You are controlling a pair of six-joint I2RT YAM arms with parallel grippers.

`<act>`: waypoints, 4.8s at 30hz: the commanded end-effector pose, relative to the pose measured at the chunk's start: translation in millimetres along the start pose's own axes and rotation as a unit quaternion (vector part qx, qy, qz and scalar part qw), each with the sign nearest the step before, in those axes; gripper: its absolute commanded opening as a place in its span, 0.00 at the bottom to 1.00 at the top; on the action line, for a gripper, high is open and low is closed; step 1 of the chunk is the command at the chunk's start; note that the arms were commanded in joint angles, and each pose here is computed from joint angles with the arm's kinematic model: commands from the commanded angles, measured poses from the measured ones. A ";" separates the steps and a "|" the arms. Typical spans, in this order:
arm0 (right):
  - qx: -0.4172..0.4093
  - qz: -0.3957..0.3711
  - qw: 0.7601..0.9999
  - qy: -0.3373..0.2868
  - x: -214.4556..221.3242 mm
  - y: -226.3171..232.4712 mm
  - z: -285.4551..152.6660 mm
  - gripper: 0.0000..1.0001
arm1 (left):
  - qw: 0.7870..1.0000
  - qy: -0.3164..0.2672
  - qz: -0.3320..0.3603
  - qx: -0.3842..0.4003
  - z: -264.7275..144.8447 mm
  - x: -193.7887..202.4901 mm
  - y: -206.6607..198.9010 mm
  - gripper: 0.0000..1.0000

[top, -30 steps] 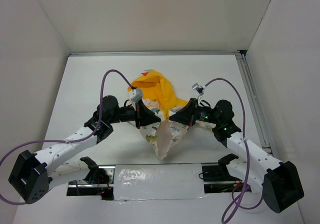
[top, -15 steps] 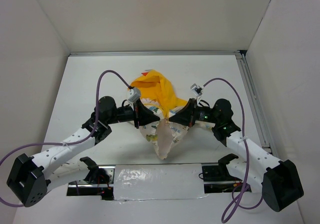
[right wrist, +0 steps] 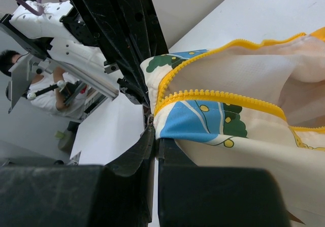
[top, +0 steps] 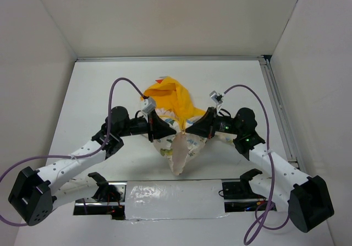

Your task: Zip up the jacket

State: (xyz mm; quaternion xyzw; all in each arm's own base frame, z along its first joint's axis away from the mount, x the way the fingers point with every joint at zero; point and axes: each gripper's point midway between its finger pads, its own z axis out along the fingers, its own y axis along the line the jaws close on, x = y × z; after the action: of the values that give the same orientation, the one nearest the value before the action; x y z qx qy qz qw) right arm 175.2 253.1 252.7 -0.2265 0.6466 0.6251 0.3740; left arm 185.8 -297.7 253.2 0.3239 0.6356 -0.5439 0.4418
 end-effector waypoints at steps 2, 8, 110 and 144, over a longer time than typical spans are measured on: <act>-0.020 -0.036 0.999 -0.027 -27.5 17.3 5.0 0.00 | 0.999 -0.024 0.035 0.032 -2.9 -11.8 -13.7 0.00; -0.033 -0.036 0.998 -0.034 -29.8 20.7 7.1 0.00 | 0.998 -0.011 0.027 0.059 -1.8 -5.1 -20.3 0.00; 0.492 -0.172 0.838 0.166 114.9 -44.2 30.2 0.38 | 0.887 0.235 -0.383 -0.105 -8.5 96.4 9.6 0.00; 0.391 -0.127 0.886 0.215 90.7 -24.8 27.6 0.00 | 0.898 0.294 -0.299 -0.131 -19.0 127.4 6.6 0.00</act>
State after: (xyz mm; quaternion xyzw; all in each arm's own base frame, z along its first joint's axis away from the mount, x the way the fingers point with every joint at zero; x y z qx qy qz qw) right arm 129.2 279.0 131.6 -0.3064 0.8816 0.1654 0.3187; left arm 139.9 -282.5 127.7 0.1707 0.8776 -0.4412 0.0782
